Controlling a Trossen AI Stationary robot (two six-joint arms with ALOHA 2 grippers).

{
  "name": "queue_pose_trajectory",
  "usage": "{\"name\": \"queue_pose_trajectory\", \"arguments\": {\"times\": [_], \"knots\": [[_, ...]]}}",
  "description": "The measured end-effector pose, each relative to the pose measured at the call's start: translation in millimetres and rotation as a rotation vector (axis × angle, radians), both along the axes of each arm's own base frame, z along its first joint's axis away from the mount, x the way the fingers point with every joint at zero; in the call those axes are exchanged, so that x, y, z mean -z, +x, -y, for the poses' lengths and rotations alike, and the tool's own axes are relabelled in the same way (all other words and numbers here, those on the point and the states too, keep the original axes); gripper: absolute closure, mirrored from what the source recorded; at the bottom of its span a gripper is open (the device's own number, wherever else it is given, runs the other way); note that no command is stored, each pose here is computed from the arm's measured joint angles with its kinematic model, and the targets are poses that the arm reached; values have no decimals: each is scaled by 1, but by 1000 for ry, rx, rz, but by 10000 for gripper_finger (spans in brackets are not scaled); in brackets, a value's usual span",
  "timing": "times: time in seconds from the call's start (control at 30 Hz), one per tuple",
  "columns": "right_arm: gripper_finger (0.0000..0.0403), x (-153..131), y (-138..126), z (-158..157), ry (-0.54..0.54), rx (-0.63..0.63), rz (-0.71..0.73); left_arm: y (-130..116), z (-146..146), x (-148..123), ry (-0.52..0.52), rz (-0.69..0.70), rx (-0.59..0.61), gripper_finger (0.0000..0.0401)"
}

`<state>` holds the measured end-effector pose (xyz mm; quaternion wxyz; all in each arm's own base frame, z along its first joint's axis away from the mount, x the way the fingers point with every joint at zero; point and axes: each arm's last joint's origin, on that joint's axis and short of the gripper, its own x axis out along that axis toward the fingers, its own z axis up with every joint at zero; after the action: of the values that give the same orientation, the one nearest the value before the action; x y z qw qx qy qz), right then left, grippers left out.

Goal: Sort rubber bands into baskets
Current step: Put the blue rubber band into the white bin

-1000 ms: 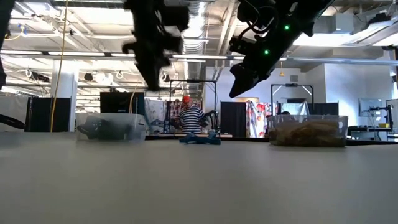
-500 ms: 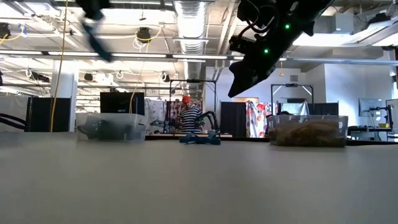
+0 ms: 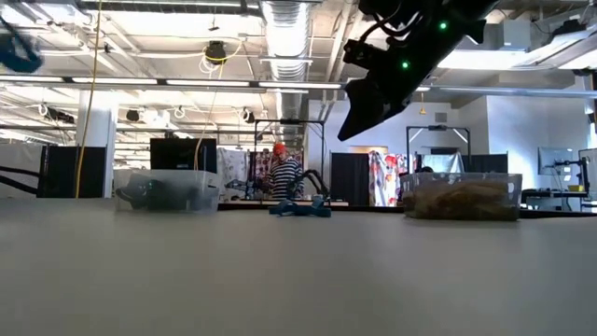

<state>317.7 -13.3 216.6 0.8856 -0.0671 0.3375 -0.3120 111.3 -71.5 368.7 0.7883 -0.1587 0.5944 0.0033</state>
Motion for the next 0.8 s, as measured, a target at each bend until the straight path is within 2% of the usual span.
{"name": "queue_pose_trajectory", "arguments": {"times": [0.27,0.53,0.8], "knots": [[121,0,0,0,-2,1,0,2,50,24,-41,-58,56,401],[121,0,0,0,7,9,9,8,98,48,-15,-165,104,401],[121,0,0,-2,18,15,20,14,133,76,31,-280,93,401]]}}
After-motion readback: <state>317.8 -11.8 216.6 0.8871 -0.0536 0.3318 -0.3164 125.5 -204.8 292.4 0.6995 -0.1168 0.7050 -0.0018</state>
